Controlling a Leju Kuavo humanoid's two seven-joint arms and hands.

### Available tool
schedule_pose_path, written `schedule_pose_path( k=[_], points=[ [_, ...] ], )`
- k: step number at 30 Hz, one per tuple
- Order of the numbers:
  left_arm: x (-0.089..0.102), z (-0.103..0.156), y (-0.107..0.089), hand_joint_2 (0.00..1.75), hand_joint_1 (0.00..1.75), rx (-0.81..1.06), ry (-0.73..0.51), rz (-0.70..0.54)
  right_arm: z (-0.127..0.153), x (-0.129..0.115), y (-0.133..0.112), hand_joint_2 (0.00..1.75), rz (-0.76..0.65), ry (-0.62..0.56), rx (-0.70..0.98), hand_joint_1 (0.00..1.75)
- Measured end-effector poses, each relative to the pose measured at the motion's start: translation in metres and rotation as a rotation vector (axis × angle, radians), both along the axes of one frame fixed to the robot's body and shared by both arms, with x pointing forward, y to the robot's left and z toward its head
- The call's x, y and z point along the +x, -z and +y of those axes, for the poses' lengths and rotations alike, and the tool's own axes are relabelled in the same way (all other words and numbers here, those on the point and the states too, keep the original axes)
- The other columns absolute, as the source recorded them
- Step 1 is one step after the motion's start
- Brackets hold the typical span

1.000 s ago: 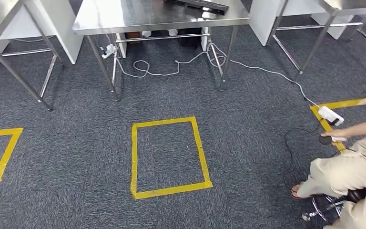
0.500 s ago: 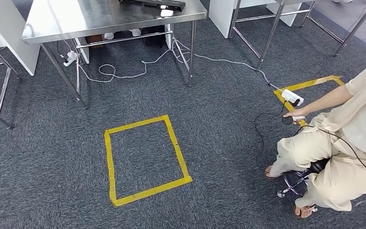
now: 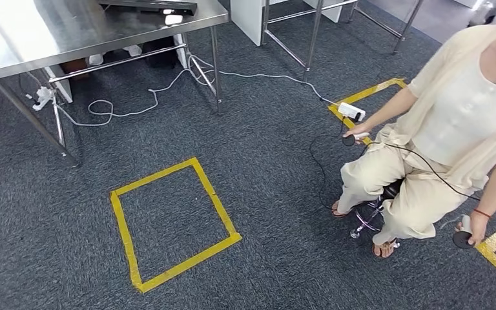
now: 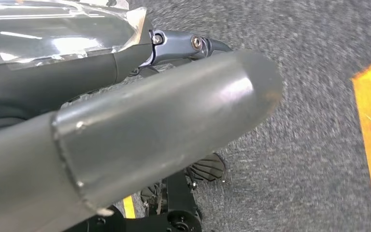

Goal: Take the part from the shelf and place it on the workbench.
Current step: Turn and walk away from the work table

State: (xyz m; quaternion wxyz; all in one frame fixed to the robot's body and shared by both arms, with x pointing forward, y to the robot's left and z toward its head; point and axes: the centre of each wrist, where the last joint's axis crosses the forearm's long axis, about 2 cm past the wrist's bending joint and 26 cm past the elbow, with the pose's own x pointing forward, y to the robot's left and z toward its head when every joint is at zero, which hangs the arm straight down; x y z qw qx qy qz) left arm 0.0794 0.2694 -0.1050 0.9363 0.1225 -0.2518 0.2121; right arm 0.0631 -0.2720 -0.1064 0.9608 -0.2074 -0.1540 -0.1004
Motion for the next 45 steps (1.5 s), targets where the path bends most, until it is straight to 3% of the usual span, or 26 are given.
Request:
schedule_pose_path(
  k=[45],
  points=[
    [-0.0020, -0.0003, 0.0003, 0.00, 0.00, -0.004, 0.002, 0.011, 0.0044, 0.0032, -0.0006, 0.00, 0.013, 0.007, 0.016, 0.00]
  ],
)
